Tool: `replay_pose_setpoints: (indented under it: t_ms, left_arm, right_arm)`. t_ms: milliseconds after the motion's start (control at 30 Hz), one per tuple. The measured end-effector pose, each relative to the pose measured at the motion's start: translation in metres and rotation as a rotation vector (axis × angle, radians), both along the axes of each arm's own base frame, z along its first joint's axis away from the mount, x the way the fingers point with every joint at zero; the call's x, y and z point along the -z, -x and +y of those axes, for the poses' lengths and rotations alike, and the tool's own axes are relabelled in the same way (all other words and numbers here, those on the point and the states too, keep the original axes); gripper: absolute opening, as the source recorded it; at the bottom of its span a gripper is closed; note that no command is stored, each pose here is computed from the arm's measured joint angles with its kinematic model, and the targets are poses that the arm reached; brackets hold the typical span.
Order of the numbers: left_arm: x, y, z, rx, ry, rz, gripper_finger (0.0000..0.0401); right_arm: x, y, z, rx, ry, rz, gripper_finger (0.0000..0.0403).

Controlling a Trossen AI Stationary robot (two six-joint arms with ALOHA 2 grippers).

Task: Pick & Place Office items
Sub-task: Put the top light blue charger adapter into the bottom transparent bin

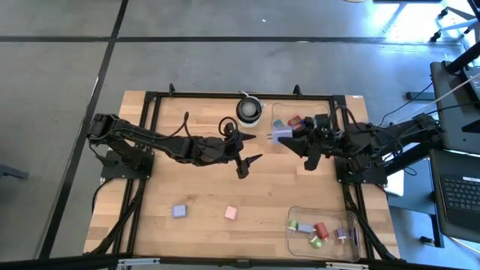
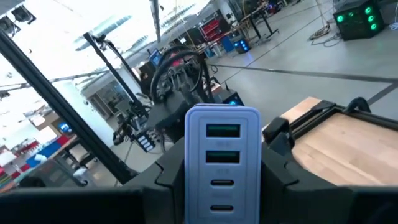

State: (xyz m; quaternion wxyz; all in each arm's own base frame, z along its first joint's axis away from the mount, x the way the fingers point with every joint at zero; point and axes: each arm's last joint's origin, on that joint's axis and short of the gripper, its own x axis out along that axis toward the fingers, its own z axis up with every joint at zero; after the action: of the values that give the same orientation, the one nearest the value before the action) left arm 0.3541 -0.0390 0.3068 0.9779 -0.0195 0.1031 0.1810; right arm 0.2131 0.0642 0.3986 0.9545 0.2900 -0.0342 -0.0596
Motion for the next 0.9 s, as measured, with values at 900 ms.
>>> replay_pose_setpoints:
  t_ms: [900]
  left_arm:
    - [0.0,0.0,0.0,0.0,0.0,0.0,0.0322]
  right_arm:
    - [0.058,0.043,0.11,-0.664,-0.328,0.596,0.0121]
